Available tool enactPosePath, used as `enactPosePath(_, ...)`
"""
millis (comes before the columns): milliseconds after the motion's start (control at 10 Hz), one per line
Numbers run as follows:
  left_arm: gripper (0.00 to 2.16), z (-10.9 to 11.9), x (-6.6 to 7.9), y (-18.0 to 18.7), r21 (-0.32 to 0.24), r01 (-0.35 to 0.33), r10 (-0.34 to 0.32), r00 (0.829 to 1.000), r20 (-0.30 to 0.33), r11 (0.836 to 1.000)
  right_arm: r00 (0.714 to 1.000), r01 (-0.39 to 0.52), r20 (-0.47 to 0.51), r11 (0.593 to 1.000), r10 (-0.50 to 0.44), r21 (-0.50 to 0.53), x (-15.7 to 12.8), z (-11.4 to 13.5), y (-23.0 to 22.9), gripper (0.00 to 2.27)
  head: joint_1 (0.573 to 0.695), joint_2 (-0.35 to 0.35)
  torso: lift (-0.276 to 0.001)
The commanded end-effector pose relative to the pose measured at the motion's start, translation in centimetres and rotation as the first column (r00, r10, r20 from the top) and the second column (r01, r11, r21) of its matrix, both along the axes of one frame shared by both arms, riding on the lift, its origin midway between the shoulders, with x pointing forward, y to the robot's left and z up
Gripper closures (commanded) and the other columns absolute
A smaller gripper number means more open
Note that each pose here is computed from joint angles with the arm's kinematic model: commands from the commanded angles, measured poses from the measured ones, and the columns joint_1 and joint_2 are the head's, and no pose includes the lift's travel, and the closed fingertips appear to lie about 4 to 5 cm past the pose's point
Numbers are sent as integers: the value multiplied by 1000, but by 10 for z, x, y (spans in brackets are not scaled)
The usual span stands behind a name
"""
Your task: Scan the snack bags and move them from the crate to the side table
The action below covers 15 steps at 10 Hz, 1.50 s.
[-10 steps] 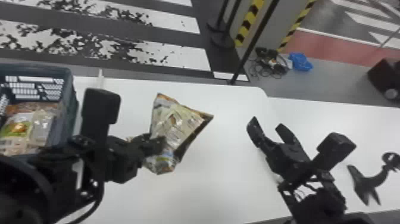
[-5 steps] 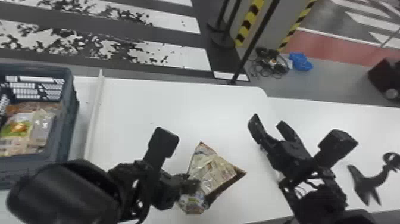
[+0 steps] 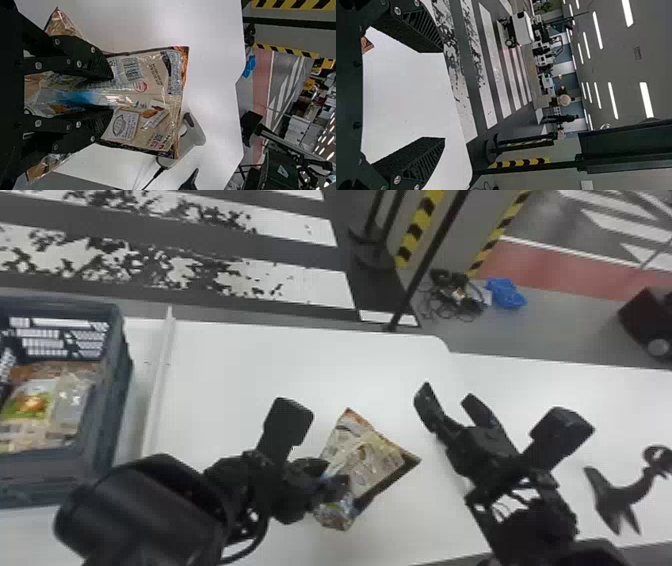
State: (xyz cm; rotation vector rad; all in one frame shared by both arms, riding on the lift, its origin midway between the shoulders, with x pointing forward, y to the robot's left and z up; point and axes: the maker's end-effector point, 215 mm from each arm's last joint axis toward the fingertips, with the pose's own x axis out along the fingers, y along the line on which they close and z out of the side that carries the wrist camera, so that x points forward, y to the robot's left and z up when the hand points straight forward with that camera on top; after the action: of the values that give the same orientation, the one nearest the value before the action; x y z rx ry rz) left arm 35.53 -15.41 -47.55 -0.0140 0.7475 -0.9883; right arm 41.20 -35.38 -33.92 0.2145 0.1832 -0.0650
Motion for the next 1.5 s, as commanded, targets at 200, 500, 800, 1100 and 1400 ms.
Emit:
enactPosePath(200,66,14,-8,1,-36,-10,10,1000,2,999,1000,-5,4,1000,5,3,4,0,3,140,695,-350,-87)
enactPosePath(500,70,41,29,75,-96,-203,207,978,38,974,1000,-15,-9,1000,15,16,4,-7,11,140,695,-350,-87)
enactPosePath(800,70,94,84,193,-139,-406,429,866,257,903,999,-18,-33,999,19,39,2,-19,15,140,695,-350,-87)
enactPosePath(1100,70,112,87,296,-114,-552,557,767,319,826,986,-67,-144,994,79,83,-8,-58,44,525,695,-334,-87)
enactPosePath(1400,70,121,72,380,-100,-644,636,697,331,758,950,-170,-243,977,197,127,-16,-94,96,2024,695,-149,-87)
